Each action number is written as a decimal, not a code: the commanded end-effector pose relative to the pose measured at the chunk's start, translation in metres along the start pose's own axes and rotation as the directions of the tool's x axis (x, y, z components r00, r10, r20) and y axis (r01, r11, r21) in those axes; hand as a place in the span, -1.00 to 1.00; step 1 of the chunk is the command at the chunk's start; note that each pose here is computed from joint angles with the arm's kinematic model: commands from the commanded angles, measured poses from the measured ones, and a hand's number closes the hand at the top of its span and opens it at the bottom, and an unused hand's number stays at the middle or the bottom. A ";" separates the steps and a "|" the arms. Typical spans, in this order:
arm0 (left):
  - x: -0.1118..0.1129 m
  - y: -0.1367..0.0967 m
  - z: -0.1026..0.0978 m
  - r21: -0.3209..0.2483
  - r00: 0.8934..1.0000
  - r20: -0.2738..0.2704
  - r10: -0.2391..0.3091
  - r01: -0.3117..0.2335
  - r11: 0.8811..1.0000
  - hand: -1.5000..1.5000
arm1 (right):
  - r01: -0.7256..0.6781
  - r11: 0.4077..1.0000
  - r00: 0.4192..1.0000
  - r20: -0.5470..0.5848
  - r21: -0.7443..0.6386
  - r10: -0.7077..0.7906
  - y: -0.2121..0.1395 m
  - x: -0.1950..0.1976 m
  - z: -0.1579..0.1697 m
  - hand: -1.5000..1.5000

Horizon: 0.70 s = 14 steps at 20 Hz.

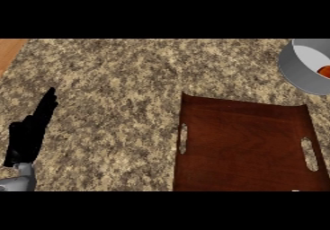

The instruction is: Pick the tomato from the tray and place it in the pot

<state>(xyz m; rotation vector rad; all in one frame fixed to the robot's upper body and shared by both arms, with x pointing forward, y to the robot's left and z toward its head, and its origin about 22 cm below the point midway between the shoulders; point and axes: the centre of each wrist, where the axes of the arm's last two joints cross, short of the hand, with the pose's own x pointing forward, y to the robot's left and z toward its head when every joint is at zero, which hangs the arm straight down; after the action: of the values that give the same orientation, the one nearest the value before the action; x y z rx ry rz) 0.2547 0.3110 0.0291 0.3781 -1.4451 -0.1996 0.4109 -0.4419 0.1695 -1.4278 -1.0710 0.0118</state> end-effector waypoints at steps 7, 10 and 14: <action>-0.005 0.007 0.010 -0.003 1.000 -0.018 -0.007 0.007 1.000 0.00 | 0.425 0.879 0.904 0.135 -0.216 -0.405 -0.011 0.015 -0.003 -1.00; -0.001 -0.002 0.000 0.009 0.999 -0.031 0.014 -0.013 1.000 0.00 | 0.519 0.834 0.854 0.138 -0.185 -0.501 -0.012 0.024 -0.002 -1.00; -0.010 -0.006 0.011 0.013 0.999 -0.033 0.001 0.000 1.000 0.00 | 0.542 0.833 0.840 0.102 -0.110 -0.533 -0.021 0.000 -0.011 -1.00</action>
<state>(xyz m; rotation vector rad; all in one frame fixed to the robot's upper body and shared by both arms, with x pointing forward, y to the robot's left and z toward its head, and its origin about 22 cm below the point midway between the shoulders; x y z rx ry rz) 0.2469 0.3144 0.0214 0.3894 -1.4153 -0.1789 0.4112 -0.4457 0.1931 -1.2696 -1.5004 -0.4032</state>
